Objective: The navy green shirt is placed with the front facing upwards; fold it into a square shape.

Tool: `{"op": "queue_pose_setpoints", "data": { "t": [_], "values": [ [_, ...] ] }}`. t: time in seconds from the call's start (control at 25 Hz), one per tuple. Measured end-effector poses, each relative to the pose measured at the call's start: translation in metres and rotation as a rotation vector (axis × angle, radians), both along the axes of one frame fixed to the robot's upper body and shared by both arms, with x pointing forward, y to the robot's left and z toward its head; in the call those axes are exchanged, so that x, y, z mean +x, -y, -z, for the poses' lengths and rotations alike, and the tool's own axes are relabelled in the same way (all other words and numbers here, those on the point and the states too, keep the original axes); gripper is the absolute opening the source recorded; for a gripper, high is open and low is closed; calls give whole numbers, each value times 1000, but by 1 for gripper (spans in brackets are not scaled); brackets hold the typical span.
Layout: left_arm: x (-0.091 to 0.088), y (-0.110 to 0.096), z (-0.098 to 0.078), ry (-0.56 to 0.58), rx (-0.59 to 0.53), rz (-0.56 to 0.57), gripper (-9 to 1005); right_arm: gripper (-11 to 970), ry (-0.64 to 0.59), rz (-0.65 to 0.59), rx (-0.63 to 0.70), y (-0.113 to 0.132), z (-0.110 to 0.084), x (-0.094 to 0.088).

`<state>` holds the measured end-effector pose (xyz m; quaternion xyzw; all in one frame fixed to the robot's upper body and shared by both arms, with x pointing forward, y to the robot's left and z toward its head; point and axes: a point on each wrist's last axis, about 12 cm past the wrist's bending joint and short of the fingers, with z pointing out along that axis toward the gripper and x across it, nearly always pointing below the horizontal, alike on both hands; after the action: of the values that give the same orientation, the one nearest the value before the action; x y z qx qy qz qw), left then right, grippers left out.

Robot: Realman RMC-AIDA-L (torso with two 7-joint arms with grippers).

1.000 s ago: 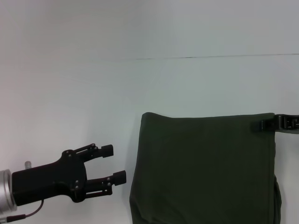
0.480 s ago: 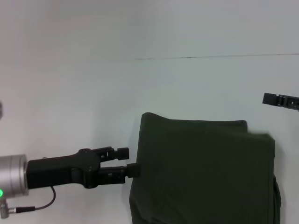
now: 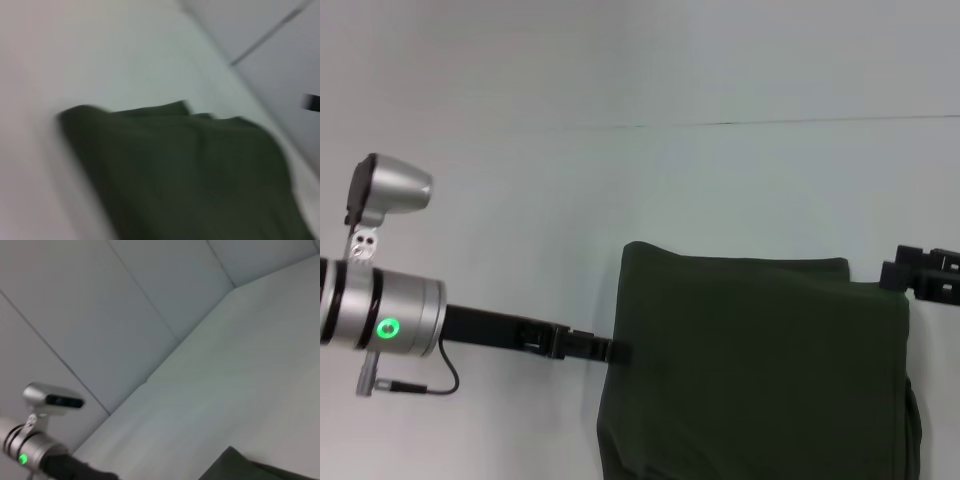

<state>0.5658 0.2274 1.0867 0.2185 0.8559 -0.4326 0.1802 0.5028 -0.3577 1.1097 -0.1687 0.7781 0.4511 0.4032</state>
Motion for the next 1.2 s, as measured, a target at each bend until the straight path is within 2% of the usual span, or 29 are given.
{"op": "queue_pose_setpoints", "data": {
  "t": [0.16, 0.36, 0.64, 1.2],
  "values": [
    [9, 9, -2, -57, 53, -29, 848, 917, 39, -57, -12, -4, 5, -7],
    [13, 17, 3, -144, 111, -62, 848, 916, 176, -178, -82, -6, 9, -23],
    [16, 27, 2, -170, 110, -64, 848, 908, 301, -220, -155, 2, 11, -32],
    [21, 42, 7, -130, 145, -86, 846, 905, 311, -233, -156, -1, 11, -31]
  ]
}}
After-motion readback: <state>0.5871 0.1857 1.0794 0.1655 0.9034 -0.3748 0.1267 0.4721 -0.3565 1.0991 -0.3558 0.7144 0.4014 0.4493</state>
